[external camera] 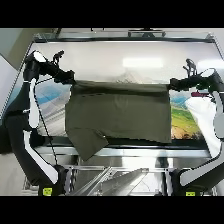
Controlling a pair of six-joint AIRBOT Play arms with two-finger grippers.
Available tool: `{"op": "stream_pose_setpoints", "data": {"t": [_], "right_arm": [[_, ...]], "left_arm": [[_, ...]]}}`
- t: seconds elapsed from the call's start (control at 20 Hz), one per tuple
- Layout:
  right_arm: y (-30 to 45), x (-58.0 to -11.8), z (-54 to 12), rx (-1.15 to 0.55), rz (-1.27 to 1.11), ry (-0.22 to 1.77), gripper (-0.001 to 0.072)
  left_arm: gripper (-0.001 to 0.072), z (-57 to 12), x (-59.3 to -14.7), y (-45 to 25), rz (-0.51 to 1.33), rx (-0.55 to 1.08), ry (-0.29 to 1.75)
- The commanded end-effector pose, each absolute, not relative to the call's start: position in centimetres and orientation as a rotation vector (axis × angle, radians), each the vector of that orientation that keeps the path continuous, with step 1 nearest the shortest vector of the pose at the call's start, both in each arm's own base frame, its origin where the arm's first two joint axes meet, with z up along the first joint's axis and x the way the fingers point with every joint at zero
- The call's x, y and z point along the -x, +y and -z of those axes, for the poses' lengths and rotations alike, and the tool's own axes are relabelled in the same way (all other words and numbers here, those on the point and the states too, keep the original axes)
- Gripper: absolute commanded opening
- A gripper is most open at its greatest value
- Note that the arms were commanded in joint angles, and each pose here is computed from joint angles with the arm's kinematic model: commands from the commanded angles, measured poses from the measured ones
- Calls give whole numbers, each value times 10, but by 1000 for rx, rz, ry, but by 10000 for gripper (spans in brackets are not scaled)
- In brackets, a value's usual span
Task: Fold the shirts.
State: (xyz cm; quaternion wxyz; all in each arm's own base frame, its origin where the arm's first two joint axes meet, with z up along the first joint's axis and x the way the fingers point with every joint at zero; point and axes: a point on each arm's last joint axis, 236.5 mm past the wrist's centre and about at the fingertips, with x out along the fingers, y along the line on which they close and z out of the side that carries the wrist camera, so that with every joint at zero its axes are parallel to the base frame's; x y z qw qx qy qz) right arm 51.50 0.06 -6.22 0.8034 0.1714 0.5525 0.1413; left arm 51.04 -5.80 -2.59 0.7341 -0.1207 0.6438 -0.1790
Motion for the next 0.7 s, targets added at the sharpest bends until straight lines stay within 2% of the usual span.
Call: {"op": "stream_pose_setpoints", "data": {"t": [0.0, 0.15, 0.4, 0.45, 0.5, 0.55, 0.65], "right_arm": [[-9, -496, 79, -260, -253, 1294, 24], [-4, -512, 79, -246, -221, 1237, 24], [-9, -510, 83, -264, -161, 1260, 33], [-6, -504, 83, -266, -172, 1285, 206], [-4, -497, 79, -266, -187, 1316, 414], [-3, -489, 72, -268, -200, 1341, 438], [-11, -471, 45, -274, -211, 1370, 438]], "left_arm": [[12, 47, -474, -48, 292, 276, 1575], [12, 76, -471, -54, 273, 288, 1582], [14, 86, -475, -49, 246, 276, 1562], [36, 83, -470, -50, 254, 274, 1583], [247, 77, -466, -50, 265, 269, 1601], [344, 67, -463, -51, 277, 262, 1617], [344, 39, -456, -46, 293, 249, 1644]]}}
